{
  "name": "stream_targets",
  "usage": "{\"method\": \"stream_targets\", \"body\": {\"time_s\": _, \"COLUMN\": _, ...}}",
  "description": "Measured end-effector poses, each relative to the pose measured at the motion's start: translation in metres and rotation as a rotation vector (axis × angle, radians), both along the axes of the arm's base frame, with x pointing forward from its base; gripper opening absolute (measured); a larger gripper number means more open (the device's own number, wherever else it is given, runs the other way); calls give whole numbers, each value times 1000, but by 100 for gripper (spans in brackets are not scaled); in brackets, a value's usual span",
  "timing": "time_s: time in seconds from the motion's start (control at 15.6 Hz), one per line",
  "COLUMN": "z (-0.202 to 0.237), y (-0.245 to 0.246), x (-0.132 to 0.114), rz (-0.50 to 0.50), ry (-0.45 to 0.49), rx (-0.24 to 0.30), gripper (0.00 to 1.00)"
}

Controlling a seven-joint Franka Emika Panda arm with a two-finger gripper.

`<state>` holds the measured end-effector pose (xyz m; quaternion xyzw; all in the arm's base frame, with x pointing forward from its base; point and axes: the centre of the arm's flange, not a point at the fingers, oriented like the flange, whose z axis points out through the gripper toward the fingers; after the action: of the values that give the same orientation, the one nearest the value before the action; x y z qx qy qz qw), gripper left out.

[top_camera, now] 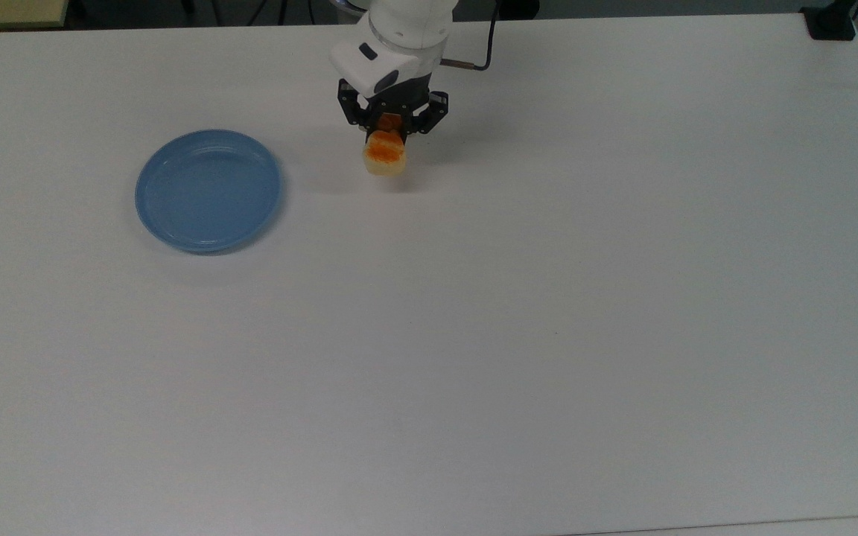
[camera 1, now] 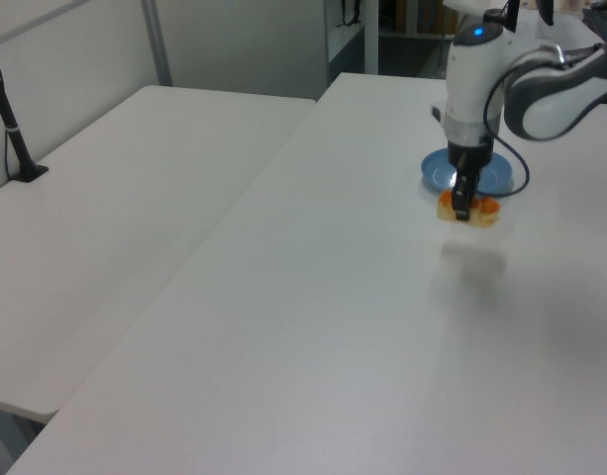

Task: Put the bread on a plate
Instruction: 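Lift the bread roll and carry it over the blue plate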

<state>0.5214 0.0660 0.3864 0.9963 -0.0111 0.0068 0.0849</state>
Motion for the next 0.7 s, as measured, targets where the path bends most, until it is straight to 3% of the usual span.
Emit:
{"method": "stream_targets", "body": {"time_s": 0.32, "z": 80, "y": -70, "x": 42, "rz": -150, "ry": -151, "rx": 65, "gripper": 44}}
{"method": "stream_targets", "body": {"time_s": 0.7, "z": 119, "y": -150, "x": 66, "rz": -301, "ry": -159, "rx": 130, "gripper": 44}}
